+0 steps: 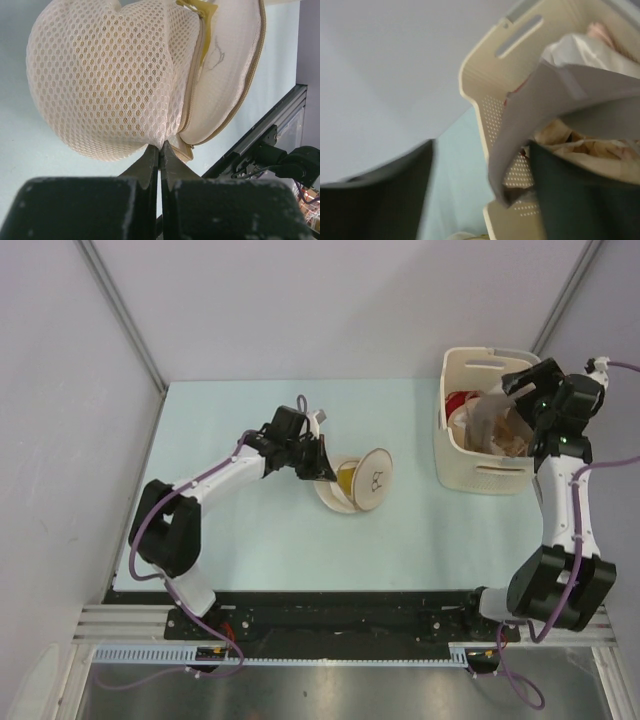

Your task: Unzip the laundry bag and remove the bra

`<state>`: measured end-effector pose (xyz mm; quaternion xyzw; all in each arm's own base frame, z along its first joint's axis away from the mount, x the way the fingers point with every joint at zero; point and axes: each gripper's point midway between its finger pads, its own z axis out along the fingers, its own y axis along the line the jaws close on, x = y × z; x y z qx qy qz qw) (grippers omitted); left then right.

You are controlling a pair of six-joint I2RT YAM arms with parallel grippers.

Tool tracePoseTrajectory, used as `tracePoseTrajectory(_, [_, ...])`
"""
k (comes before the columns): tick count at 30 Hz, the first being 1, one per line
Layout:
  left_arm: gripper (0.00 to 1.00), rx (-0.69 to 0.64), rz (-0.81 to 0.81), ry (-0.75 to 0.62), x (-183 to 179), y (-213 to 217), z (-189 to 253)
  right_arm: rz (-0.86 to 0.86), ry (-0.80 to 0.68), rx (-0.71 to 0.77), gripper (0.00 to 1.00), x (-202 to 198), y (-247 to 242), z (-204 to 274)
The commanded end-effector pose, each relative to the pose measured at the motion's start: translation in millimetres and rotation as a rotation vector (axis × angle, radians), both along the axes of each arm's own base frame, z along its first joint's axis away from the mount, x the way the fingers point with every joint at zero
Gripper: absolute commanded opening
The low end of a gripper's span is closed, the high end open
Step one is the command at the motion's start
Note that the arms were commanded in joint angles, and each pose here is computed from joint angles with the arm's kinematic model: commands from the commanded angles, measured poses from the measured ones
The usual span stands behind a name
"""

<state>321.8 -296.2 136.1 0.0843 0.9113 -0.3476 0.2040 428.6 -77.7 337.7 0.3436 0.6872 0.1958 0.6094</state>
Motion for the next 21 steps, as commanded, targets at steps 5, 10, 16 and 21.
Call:
tracePoseTrajectory(5, [0.00,-0.051,-0.036,-0.069,-5,-3,33,0.020,0.039,-0.127,1.00,-11,18,22])
tracePoseTrajectory(10, [0.00,-0.045,-0.045,-0.071,-3,-5,34,0.199,0.005,-0.197,0.91,-27,114,35])
tracePoseTrajectory(16, [0.00,-0.050,-0.045,-0.068,-2,-6,35,0.519,0.074,-0.206,0.38,-51,262,-18])
tracePoseTrajectory(21, [0.00,-0.053,-0.046,-0.068,-3,-6,35,0.688,0.163,-0.213,0.31,-60,342,-70])
